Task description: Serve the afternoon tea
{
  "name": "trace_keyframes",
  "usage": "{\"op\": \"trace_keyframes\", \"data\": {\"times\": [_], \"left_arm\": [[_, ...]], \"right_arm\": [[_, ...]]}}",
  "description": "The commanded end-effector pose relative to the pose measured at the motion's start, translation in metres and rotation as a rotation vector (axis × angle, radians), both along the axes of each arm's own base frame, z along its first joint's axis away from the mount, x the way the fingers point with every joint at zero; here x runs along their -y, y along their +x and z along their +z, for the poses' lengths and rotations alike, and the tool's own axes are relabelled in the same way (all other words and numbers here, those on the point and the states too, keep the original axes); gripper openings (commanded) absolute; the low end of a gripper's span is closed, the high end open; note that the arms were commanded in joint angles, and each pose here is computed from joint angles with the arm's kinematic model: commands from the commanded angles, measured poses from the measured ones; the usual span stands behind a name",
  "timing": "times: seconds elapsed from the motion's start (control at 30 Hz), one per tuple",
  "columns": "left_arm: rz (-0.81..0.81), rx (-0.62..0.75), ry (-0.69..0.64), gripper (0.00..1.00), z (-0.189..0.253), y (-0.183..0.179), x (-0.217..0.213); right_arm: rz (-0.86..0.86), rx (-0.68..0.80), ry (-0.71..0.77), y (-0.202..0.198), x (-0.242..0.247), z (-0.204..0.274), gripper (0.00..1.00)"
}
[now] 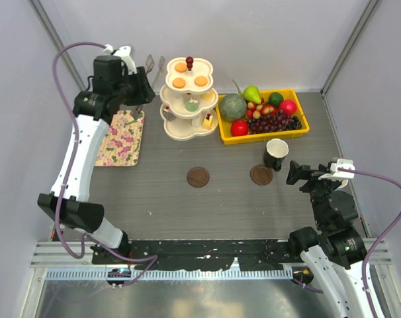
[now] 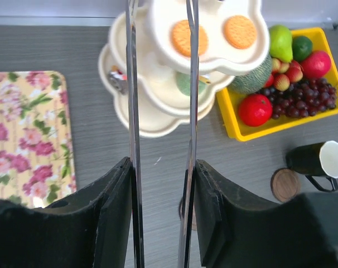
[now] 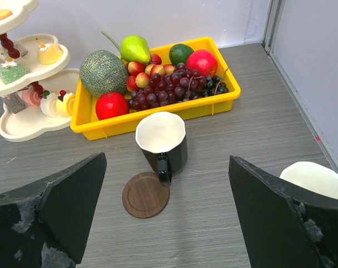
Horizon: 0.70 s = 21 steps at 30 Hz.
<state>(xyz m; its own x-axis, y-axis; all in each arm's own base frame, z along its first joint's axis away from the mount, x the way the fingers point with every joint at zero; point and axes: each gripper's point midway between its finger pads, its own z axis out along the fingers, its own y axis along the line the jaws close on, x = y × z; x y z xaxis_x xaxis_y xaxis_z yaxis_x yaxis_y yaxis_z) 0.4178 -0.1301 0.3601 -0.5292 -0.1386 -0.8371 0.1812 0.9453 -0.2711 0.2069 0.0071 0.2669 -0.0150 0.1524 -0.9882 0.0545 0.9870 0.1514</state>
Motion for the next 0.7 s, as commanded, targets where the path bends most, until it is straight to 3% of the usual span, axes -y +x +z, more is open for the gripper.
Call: {"op": "trace_keyframes", "data": {"times": [0.0, 0.37, 0.67], "left_arm": [[0.095, 0.058, 0.003, 0.49, 0.015, -0.012, -0.045], [0.356, -0.188, -0.003, 0.49, -0.094, -0.009, -0.146], [0.472, -0.37, -0.029, 0.53, -0.166, 0.009, -0.19]], "right_arm": [[-0.008, 0.038, 0.007, 0.0, 0.001, 0.011, 0.98], [-0.002, 0.034, 0.007, 0.001, 0.0, 0.01, 0.98], [-0.002, 0.028, 0.003, 0.002, 0.0, 0.009, 0.98]]}}
